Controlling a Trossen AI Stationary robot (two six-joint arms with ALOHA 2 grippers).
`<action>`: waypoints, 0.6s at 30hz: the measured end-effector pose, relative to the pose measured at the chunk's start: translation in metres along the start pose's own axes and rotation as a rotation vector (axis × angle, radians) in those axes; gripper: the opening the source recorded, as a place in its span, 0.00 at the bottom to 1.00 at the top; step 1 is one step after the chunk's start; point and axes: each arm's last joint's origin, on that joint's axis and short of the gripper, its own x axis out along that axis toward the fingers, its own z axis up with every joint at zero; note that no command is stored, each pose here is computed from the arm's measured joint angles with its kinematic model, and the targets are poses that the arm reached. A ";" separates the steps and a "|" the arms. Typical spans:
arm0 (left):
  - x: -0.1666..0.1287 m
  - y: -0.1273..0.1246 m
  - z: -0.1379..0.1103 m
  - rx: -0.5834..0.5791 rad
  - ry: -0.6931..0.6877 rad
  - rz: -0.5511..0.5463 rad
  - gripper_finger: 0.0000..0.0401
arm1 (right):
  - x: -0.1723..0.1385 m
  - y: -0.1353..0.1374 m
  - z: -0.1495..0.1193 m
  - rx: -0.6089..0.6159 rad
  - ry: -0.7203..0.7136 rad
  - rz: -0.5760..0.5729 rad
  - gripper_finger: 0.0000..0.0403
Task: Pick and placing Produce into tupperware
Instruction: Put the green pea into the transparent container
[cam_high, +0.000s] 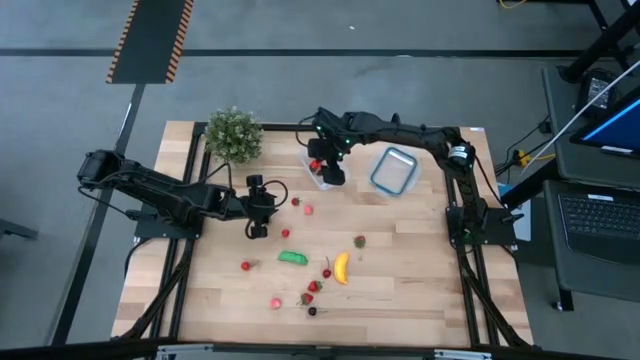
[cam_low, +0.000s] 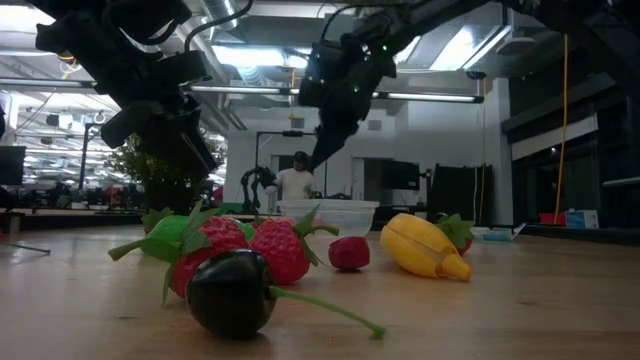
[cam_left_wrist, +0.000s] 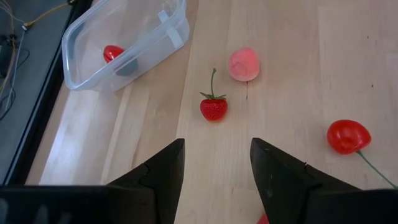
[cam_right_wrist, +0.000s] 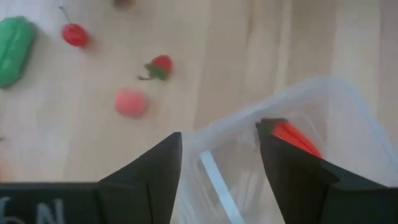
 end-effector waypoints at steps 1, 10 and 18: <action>0.000 0.000 0.000 0.000 -0.001 -0.001 0.44 | -0.002 0.002 0.000 0.000 0.009 0.006 0.54; 0.000 0.000 0.001 -0.007 -0.011 -0.005 0.44 | -0.046 0.021 0.005 0.041 -0.071 -0.007 0.54; 0.000 0.000 0.004 -0.023 -0.041 -0.005 0.44 | -0.063 0.059 -0.021 0.023 -0.201 -0.021 0.54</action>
